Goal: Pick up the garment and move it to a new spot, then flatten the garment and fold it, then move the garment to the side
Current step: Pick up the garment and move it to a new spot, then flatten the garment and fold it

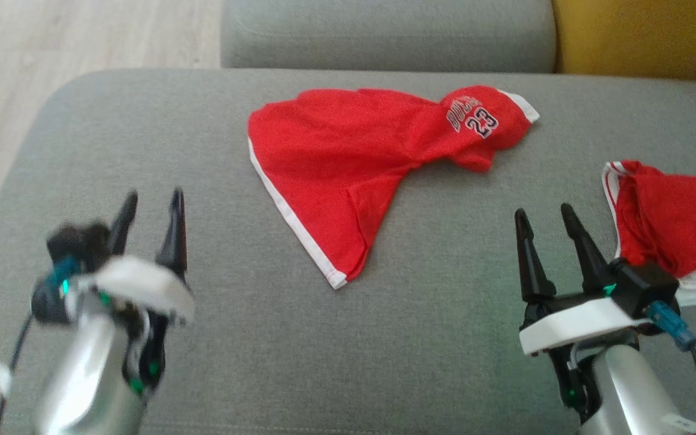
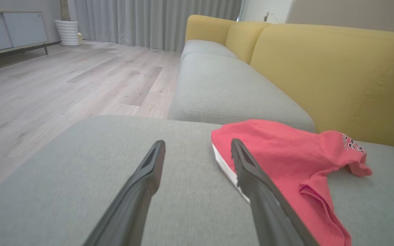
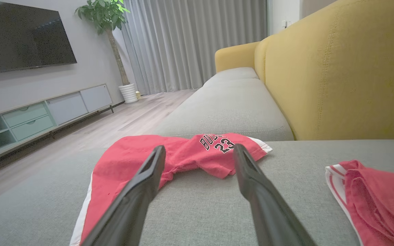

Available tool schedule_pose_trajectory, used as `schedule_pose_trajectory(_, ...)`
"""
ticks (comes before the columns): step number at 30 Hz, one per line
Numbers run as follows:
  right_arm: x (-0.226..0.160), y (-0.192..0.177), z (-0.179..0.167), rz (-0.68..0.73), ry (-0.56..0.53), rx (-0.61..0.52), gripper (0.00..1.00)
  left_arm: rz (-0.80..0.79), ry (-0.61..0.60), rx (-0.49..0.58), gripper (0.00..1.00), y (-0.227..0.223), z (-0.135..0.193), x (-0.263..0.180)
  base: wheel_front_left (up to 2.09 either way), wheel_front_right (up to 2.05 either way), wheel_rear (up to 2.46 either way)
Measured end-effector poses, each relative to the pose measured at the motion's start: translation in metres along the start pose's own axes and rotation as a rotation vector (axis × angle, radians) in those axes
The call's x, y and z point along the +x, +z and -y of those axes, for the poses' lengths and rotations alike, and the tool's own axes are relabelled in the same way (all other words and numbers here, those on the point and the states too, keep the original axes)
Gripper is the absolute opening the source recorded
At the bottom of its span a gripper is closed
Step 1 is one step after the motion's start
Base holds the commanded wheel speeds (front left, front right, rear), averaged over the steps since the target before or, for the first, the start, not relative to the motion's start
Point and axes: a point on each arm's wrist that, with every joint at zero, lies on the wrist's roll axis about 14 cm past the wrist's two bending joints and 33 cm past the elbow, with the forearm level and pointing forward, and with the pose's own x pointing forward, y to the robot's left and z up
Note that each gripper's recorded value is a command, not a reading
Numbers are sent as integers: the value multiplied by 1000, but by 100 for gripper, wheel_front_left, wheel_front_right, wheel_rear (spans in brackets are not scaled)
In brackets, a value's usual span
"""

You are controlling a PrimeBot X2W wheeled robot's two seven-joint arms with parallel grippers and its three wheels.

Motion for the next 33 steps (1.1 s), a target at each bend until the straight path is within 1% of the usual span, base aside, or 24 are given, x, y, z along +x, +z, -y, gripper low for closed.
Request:
schedule_pose_trajectory(2,-2,0,-7,-8,17,-2,100,1,50,-23,100,-7,-8,-22,0,0,0)
schedule_pose_trajectory(5,-3,-2,-14,-18,35,-3,100,0,113,-105,100,-16,-12,-49,0,0,0)
schedule_pose_trajectory(8,0,-6,-19,-35,53,-2,100,-3,147,-136,100,-21,-13,-62,0,0,0)
schedule_pose_trajectory(12,4,-13,-41,-69,122,-1,100,27,151,-121,100,-12,-16,-59,0,0,0)
schedule_pose_trajectory(14,5,-21,-54,-109,162,2,100,24,156,-118,100,-13,-18,-59,0,0,0)
schedule_pose_trajectory(17,1,-45,-80,-223,241,36,100,12,161,-120,100,-17,-19,-58,0,0,0)
schedule_pose_trajectory(20,-3,-68,-105,-349,306,121,100,-6,170,-134,100,-24,-18,-57,0,0,0)
schedule_pose_trajectory(21,-2,-73,-109,-380,322,126,100,-13,169,-140,100,-27,-17,-56,0,0,0)
schedule_pose_trajectory(26,20,-85,-117,-471,363,127,100,-24,172,-150,100,-31,-15,-50,0,0,0)
schedule_pose_trajectory(33,43,-112,-112,-589,353,126,100,-48,203,-161,100,-41,-20,-49,0,0,0)
